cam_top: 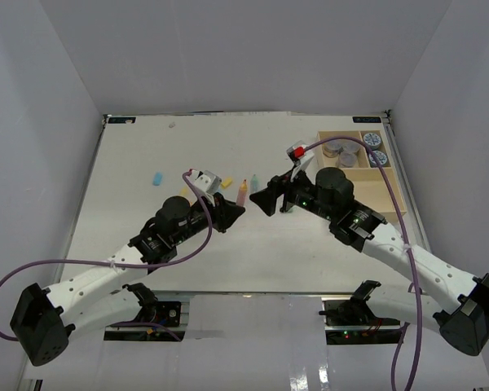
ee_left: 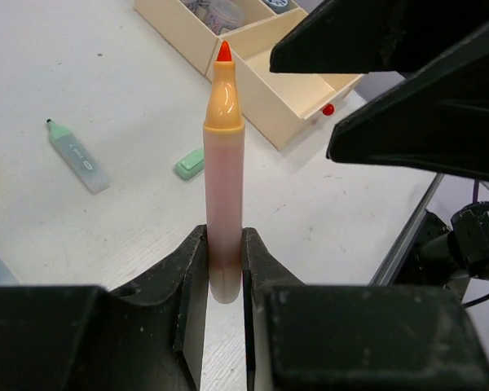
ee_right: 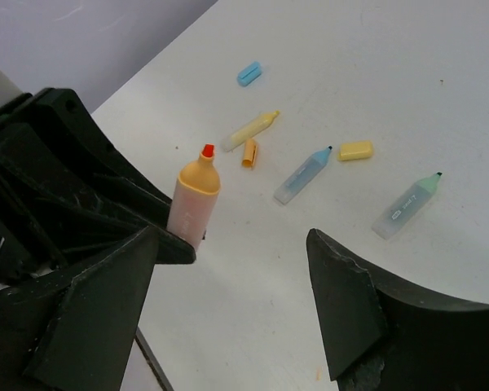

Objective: Sort the stationery into containers
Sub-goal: Pick up the pen from the center of the board.

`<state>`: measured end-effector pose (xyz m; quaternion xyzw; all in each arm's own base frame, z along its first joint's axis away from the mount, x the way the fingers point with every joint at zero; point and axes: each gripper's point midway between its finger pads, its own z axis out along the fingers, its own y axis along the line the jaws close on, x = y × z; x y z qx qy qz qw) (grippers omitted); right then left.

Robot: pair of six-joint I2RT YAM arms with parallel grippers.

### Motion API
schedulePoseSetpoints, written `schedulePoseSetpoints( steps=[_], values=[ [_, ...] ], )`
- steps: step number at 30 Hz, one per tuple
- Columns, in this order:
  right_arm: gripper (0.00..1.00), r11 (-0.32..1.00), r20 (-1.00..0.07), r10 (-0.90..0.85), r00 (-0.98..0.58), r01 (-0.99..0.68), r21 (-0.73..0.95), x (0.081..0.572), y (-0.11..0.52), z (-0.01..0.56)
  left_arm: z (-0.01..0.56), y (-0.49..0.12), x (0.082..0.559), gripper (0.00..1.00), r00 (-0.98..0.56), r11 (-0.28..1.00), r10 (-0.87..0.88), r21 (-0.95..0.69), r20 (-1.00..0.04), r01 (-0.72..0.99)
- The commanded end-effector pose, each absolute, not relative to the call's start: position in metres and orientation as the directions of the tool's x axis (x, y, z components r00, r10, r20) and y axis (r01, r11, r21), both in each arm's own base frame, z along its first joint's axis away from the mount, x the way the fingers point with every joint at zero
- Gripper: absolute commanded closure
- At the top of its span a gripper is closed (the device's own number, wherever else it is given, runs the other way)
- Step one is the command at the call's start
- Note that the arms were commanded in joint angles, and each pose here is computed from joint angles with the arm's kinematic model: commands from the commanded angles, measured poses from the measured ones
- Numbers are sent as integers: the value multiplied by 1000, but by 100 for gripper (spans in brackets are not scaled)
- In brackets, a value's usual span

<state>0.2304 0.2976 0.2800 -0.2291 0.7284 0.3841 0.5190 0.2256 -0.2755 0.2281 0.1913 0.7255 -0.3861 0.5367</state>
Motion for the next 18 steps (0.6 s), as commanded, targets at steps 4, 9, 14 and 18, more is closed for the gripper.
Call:
schedulePoseSetpoints(
  steps=[4, 9, 14, 18],
  values=[
    [20, 345, -962, -45, -270, -908, 239, 210, 286, 279, 248, -281, 207, 96, -311, 499, -98, -317, -945, 806],
    [21, 198, -979, -85, -183, -966, 164, 201, 284, 282, 259, -291, 197, 96, -327, 361, -69, -329, -942, 872],
    [21, 111, -987, -84, -136, -986, 126, 197, 289, 294, 274, -297, 199, 96, -319, 265, -20, -312, -948, 912],
    [22, 116, -994, -77, -82, -991, 73, 204, 289, 305, 284, -298, 205, 97, -290, 230, 27, -276, -957, 933]
  ],
)
